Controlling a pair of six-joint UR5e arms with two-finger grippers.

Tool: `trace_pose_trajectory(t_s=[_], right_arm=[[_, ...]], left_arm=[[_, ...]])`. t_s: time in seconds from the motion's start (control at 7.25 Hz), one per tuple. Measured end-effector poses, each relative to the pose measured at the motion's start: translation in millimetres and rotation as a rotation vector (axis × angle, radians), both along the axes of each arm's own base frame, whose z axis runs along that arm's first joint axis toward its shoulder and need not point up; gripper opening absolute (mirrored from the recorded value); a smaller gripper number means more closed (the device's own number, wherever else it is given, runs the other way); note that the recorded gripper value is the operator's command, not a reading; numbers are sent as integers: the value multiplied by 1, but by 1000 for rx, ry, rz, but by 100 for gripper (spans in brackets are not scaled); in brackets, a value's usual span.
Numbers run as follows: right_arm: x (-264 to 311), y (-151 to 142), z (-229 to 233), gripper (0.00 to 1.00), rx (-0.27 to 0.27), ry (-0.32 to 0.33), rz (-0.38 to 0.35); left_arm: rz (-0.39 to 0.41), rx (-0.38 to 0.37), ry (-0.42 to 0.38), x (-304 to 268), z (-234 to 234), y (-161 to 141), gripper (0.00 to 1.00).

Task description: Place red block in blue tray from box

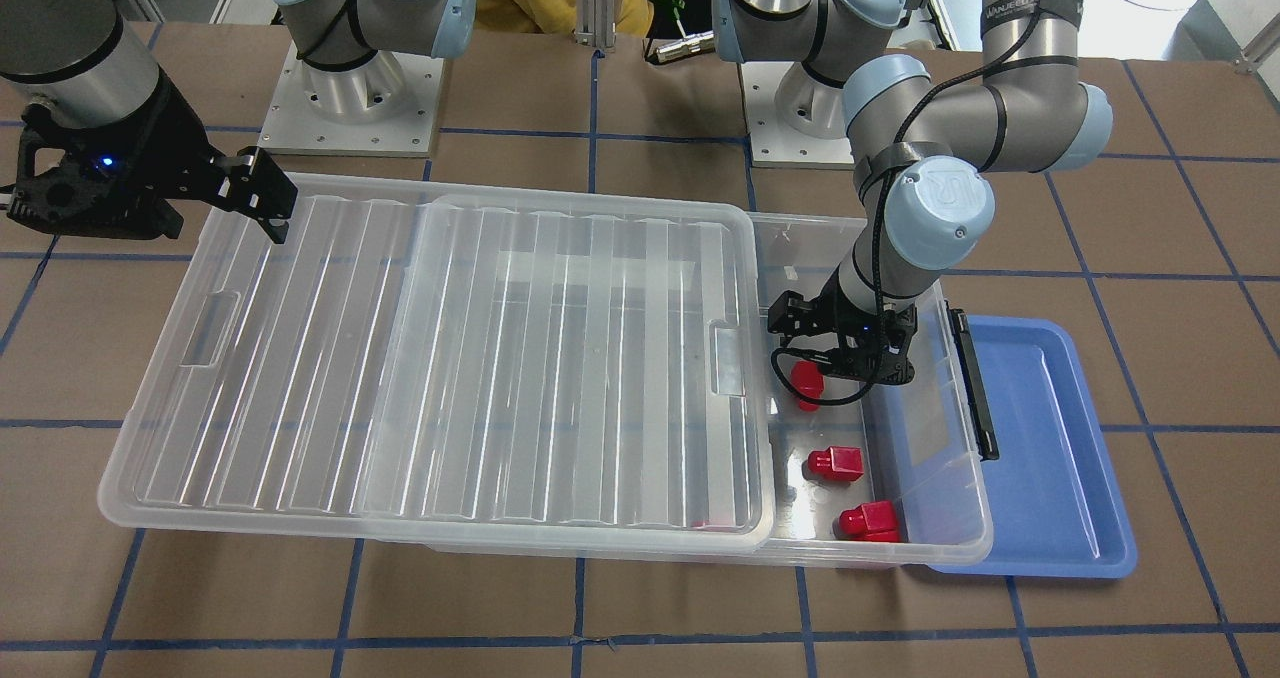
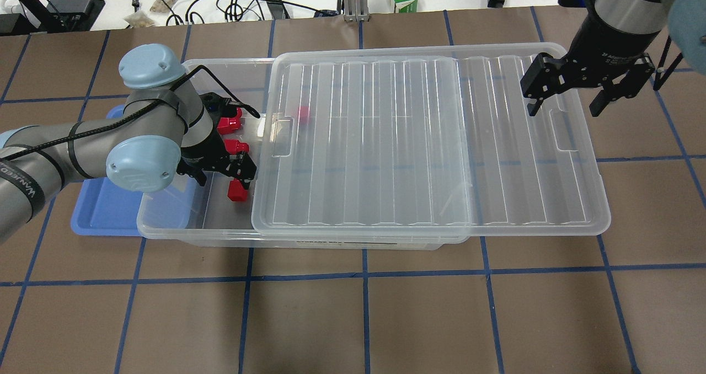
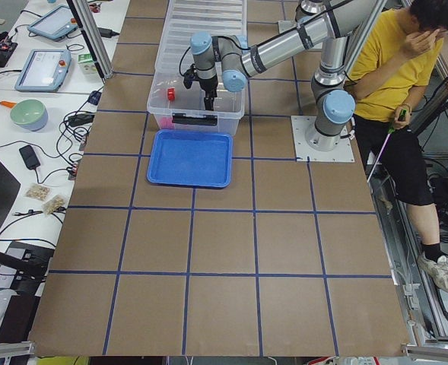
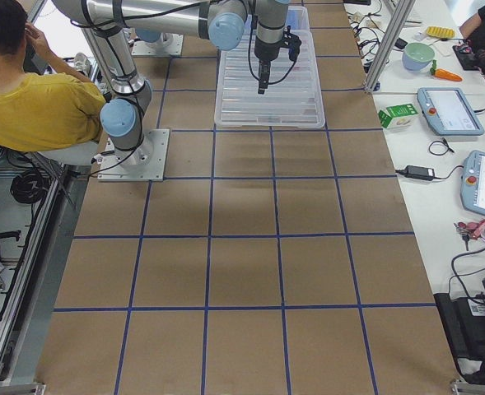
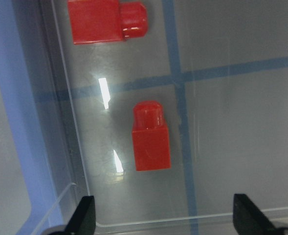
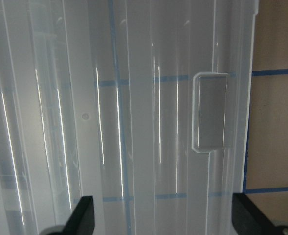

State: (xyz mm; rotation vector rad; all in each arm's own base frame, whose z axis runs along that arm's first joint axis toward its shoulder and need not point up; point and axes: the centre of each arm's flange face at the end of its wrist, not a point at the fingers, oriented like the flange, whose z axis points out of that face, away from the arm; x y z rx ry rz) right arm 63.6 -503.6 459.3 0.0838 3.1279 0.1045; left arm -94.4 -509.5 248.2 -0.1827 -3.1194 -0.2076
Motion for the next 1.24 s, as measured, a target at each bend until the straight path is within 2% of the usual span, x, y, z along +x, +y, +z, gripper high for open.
trace_pose_trajectory(t_s=[0.41,1.24], right_arm=[[0,1,-1,100,3,0,-1],[0,3,-5,100,10,-1,-1]], left_arm=[[41,13,43,12,-22,10,100],[32,7,47,2,-45,5,100]])
